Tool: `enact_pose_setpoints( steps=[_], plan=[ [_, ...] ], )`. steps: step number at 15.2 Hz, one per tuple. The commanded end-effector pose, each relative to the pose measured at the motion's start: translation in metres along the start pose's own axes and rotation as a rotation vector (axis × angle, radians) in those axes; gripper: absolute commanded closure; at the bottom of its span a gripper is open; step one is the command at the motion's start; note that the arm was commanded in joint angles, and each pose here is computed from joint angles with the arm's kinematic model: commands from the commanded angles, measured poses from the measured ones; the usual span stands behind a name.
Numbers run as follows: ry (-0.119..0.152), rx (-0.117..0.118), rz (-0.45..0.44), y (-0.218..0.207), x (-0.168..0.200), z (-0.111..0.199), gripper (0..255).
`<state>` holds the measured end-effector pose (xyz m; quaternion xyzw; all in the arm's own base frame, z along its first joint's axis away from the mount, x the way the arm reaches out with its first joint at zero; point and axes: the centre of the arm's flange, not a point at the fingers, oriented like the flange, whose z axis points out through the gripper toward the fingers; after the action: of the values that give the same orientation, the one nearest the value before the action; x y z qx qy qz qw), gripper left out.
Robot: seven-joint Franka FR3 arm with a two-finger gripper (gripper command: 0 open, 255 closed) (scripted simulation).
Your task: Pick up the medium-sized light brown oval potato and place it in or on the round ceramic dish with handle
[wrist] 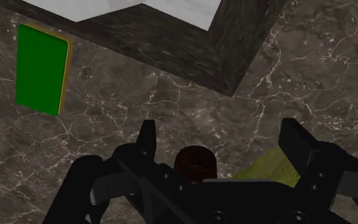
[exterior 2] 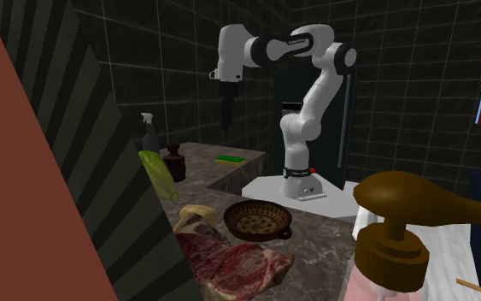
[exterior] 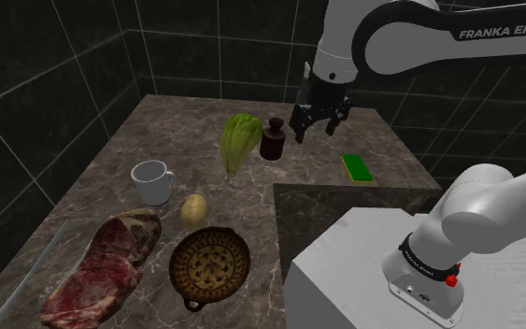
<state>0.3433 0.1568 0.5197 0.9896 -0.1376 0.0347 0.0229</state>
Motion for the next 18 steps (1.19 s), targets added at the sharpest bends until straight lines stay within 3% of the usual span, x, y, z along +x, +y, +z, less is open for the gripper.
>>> enact_pose_setpoints(
  steps=[1, 18],
  plan=[
    [-0.004, 0.0, 0.015, -0.025, -0.002, 0.012, 0],
    [-0.032, -0.004, 0.13, -0.231, 0.0, 0.101, 0]
  ],
)
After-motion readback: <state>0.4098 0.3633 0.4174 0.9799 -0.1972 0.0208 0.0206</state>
